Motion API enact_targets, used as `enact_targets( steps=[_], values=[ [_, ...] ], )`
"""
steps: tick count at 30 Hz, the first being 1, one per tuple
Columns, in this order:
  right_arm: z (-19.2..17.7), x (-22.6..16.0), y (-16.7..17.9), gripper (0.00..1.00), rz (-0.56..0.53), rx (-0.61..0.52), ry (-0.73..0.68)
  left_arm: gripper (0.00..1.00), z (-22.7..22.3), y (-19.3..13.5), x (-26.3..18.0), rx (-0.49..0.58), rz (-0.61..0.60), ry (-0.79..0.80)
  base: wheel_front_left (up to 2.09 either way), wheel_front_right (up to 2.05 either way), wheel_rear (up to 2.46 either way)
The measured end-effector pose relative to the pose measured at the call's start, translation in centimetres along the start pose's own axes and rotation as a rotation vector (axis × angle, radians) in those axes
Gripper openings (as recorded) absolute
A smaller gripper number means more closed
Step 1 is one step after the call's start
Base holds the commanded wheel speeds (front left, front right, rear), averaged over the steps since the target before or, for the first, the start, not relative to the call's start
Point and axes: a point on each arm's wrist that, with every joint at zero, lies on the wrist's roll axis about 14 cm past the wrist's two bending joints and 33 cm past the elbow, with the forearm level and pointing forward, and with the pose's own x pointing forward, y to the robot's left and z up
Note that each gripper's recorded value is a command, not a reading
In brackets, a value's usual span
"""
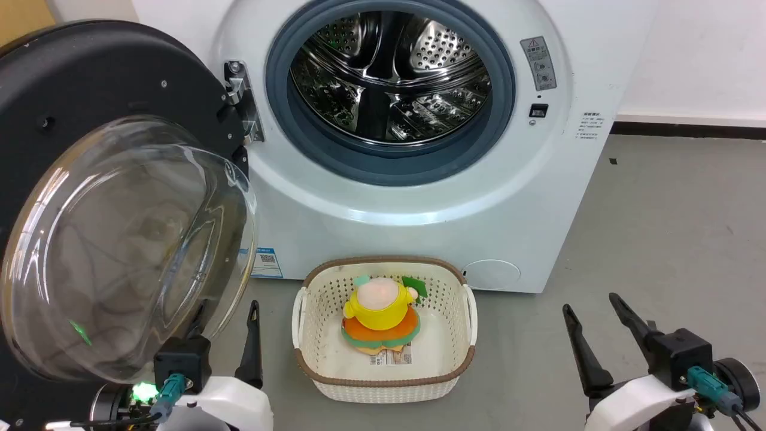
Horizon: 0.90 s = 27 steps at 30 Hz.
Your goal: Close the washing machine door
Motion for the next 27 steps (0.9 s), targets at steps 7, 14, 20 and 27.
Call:
enact_targets(
  steps=[7, 14, 20, 27],
  values=[
    [0.1, 0.0, 0.1, 1.0, 0.002, 0.011, -0.011, 1.0, 0.1, -0.1, 0.0, 0.0, -0.002, -0.008, 0.0, 0.0, 0.0],
    [0.3, 0.2, 0.3, 1.0, 0.011, 0.02, -0.024, 1.0, 0.2, 0.1, -0.2, -0.001, 0.008, -0.02, 0.0, 0.0, 0.0],
    [0.6, 0.5, 0.9, 1.0, 0.031, 0.026, -0.04, 1.0, 0.4, 0.5, -0.5, -0.008, 0.024, -0.034, 0.0, 0.0, 0.0],
    [0.8, 0.9, 1.8, 1.0, 0.058, 0.037, -0.052, 1.0, 0.6, 1.4, -1.0, -0.008, 0.055, -0.045, 0.0, 0.0, 0.0]
  ],
)
